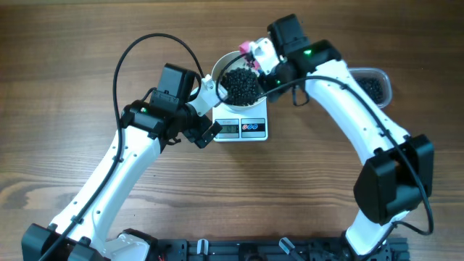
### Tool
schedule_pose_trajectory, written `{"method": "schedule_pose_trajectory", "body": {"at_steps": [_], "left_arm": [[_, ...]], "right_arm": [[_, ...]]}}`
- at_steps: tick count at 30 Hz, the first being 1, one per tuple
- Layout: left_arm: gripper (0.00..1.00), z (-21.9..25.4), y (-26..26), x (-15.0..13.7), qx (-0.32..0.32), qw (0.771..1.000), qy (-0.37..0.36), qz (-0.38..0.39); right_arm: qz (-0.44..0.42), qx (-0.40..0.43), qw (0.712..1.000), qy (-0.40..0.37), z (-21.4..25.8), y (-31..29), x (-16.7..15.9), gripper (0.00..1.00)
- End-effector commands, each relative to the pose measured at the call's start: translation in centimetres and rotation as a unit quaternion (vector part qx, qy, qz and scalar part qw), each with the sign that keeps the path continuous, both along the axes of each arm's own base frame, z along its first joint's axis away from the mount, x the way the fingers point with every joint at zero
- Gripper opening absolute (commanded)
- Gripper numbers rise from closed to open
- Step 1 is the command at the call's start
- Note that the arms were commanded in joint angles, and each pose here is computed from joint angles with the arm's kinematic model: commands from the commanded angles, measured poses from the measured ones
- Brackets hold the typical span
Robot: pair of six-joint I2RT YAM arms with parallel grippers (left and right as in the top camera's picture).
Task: Scoop item into bowl and weigh 150g on scale
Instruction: 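Carry the scoop left over the white bowl and tip beans in, then return the scoop right to the bean tub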
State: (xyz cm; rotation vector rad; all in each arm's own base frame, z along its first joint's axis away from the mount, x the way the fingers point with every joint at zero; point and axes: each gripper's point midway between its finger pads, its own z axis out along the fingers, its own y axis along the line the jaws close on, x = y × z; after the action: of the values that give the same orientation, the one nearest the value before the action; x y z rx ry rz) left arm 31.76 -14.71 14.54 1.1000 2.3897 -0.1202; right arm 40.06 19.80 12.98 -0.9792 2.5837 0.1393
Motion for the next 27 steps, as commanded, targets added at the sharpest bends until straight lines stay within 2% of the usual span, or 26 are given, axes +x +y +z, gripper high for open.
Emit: {"method": "schedule_pose_trajectory", "body": {"at_steps": [1,5,17,22,27], "left_arm": [[1.00,0.2,-0.1,-0.2,-0.003,1.000,-0.002,-0.011],[1.00,0.2,-0.1,-0.2,-0.003,1.000,-0.002,-0.011],[1.00,0.2,-0.1,-0.2,-0.003,1.000,-0.002,-0.011],[1.00,0.2,-0.1,-0.2,-0.003,1.000,-0.002,-0.011],[1.00,0.2,-0.1,-0.2,-0.003,1.000,-0.002,-0.011]], "right_arm": [[0.000,-0.097,0.994,-0.053,0.7,-1.5,1.2,0.04],[0.028,-0.112,0.992,-0.059,0.7,-0.9,0.9,0.04],[0.021,-0.099,0.992,-0.069,1.8,-1.3,1.0,0.04],[-0.013,-0.046,0.995,-0.083,4.9,-3.7,1.7,0.04],[-0.099,0.010,0.990,-0.096,8.2,-9.4,2.6,0.04]]}}
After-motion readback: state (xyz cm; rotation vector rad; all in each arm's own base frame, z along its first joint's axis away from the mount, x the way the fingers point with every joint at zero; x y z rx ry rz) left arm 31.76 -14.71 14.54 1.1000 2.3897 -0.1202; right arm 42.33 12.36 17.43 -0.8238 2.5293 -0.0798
